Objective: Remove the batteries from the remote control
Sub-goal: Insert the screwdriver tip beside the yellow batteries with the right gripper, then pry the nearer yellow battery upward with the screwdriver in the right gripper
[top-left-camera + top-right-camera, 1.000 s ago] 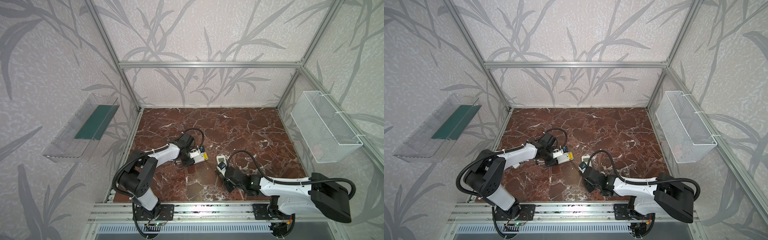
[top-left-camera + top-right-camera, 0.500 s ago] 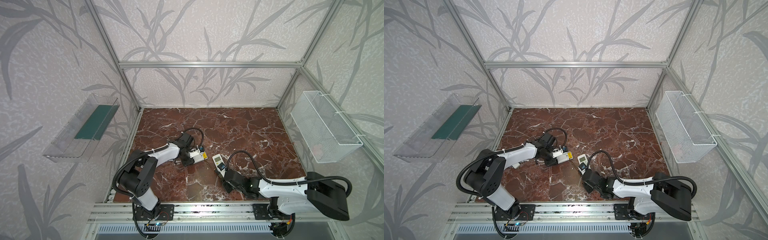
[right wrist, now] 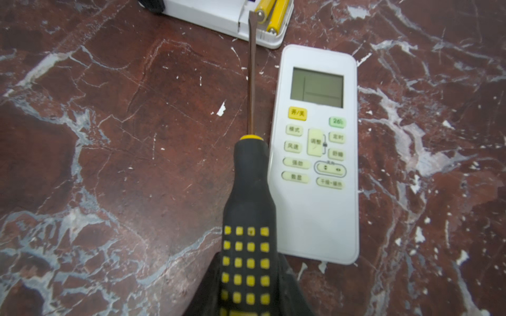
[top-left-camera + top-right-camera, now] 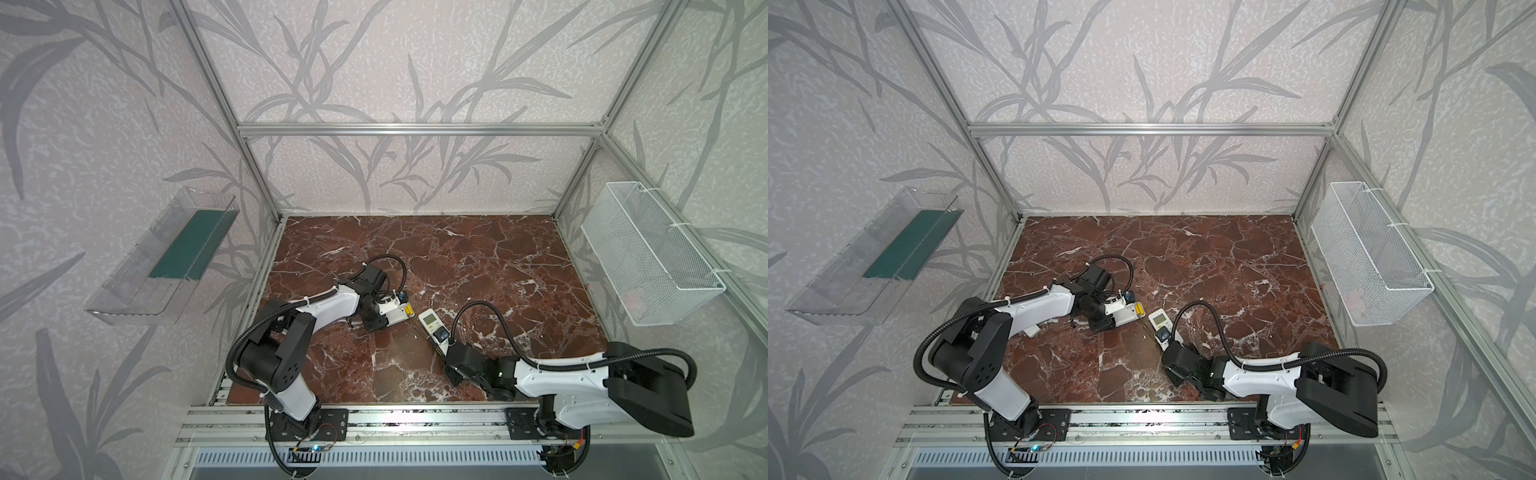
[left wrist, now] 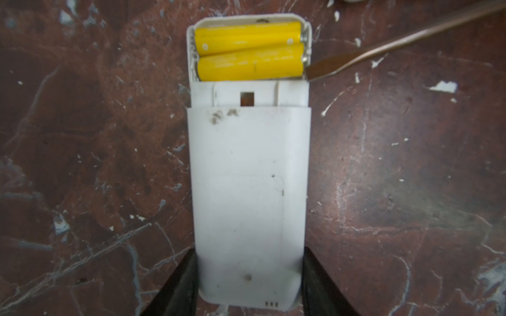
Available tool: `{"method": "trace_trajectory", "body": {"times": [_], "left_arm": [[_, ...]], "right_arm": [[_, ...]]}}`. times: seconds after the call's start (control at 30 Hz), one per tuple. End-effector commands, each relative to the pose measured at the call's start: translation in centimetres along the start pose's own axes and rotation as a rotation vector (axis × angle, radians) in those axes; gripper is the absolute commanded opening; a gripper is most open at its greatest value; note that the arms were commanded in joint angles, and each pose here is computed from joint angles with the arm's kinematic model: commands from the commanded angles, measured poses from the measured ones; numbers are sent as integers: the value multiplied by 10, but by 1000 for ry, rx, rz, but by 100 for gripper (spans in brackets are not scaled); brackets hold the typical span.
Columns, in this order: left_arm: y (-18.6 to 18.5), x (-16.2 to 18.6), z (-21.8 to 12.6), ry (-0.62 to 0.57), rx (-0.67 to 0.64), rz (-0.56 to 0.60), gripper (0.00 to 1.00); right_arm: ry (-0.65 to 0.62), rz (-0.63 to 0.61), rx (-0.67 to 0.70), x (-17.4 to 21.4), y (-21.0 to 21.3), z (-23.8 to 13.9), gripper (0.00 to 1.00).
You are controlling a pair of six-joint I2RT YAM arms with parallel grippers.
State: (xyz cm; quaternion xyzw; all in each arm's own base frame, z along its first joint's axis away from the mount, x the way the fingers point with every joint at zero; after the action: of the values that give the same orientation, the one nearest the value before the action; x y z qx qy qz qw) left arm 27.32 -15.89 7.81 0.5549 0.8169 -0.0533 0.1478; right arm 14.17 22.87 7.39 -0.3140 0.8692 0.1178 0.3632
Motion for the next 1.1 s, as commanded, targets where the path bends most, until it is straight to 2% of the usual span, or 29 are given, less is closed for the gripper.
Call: {"method": "trace_trajectory", "body": {"times": [0.0, 0.27, 0.6, 0.9, 1.07], "left_arm": [[-17, 12, 2, 66, 100, 32, 51], [-13, 13, 1, 73, 62, 34, 51], [4, 16, -1, 119, -64, 32, 52], [12, 14, -10, 97, -151, 38, 52], [12, 12, -13, 82, -165, 38, 52]], "right_arm": [[-100, 44, 68, -21, -8, -6, 0], [-86, 20, 62, -21, -7, -8, 0], [-62, 22, 58, -19, -6, -7, 0], [-67, -15, -95, -27, 13, -13, 0], [-47, 11, -116, -22, 16, -10, 0]]}}
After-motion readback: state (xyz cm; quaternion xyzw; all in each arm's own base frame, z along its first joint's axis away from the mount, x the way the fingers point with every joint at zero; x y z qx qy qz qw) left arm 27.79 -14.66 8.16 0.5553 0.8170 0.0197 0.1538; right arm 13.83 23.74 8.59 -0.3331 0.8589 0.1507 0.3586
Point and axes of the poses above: each gripper's point midway between its finger pads, its own z axis out along the fingers, its own y axis along the line the jaws close on, x = y × z, the point moved 6 cm from there along -z, back along the fingers
